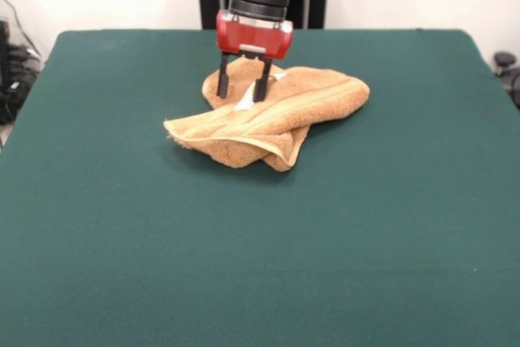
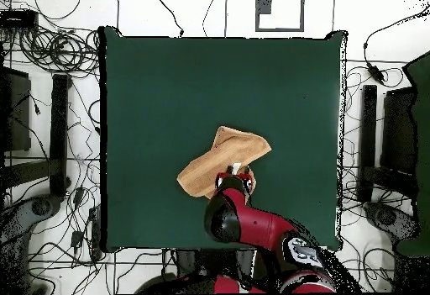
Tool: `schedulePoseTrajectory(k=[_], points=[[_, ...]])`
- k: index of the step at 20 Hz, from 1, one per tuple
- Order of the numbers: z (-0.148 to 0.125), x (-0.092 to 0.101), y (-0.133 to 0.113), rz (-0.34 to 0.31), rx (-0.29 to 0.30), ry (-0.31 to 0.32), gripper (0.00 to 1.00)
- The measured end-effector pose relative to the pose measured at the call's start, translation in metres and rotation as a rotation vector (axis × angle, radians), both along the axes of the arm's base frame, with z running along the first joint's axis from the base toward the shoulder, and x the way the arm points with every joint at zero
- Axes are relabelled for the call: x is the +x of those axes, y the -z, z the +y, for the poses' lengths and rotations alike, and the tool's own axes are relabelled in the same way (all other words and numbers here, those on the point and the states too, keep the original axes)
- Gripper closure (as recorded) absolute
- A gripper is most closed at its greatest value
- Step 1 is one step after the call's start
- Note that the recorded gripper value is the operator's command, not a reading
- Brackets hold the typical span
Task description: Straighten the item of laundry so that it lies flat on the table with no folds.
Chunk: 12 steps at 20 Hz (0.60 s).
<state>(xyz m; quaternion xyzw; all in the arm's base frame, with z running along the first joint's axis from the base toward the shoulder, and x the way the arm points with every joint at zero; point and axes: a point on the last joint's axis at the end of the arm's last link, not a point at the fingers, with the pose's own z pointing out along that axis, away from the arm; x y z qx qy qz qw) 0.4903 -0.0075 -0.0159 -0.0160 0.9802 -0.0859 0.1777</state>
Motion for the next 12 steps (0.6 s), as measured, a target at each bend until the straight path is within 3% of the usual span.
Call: schedulePoseTrajectory(k=[12], points=[[-0.001, 0.006, -0.02, -0.031, -0.005, 0.002, 0.0]])
